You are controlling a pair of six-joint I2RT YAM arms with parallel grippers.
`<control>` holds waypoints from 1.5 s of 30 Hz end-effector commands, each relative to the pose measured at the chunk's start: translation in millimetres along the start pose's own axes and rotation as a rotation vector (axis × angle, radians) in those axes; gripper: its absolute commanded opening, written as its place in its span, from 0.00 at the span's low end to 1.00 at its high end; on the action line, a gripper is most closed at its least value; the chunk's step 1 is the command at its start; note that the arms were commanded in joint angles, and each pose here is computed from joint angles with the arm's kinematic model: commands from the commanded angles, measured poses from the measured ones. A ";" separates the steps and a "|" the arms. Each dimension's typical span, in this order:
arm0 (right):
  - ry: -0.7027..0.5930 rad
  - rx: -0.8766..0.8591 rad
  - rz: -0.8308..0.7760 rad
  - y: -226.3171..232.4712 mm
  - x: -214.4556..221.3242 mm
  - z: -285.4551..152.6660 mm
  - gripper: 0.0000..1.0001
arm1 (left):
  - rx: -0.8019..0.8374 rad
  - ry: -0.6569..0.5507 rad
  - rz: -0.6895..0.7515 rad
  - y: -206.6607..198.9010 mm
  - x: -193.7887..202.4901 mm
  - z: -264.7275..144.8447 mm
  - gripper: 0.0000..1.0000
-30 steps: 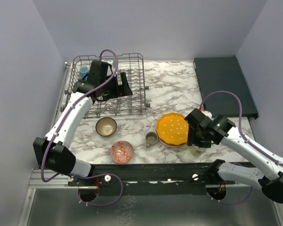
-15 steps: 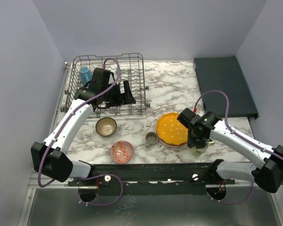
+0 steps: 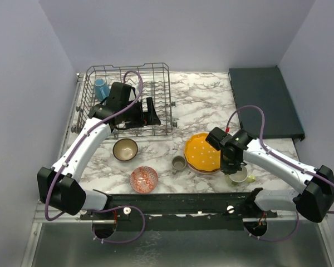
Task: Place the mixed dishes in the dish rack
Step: Pick up the cup at the center of the board.
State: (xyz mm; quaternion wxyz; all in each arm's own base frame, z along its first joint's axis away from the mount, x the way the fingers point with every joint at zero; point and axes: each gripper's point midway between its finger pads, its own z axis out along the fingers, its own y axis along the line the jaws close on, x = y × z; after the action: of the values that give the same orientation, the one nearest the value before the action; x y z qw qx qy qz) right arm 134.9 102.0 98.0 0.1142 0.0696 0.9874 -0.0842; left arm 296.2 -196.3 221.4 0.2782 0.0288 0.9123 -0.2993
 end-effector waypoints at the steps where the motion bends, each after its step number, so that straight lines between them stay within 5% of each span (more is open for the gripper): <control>1: -0.049 0.010 0.012 -0.5 -10.8 -5.2 0.01 | 0.060 0.002 0.030 -10.6 3.5 -4.0 0.93; 14: -0.118 0.016 -0.018 -14.0 -32.5 -54.0 0.01 | 0.241 0.028 0.034 -51.3 0.3 -23.6 0.96; 28: -0.310 -0.251 0.019 6.1 -71.8 -132.1 0.01 | 0.371 -0.003 0.041 -77.6 0.2 -45.1 0.99; 35: -0.448 -0.486 0.015 27.8 -93.0 -184.2 0.00 | 0.473 -0.020 0.068 -97.4 1.0 -64.7 0.99; 45: -0.638 -1.035 -0.067 80.2 -101.3 -287.6 0.01 | 0.596 -0.065 0.146 -120.5 5.7 -98.2 0.99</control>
State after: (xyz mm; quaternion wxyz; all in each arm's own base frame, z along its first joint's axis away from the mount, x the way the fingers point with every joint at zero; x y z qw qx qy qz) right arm 183.0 179.5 317.3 0.3565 -0.0006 0.9019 0.2438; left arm 234.5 -237.6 326.6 0.2926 0.1277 0.8026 -0.5038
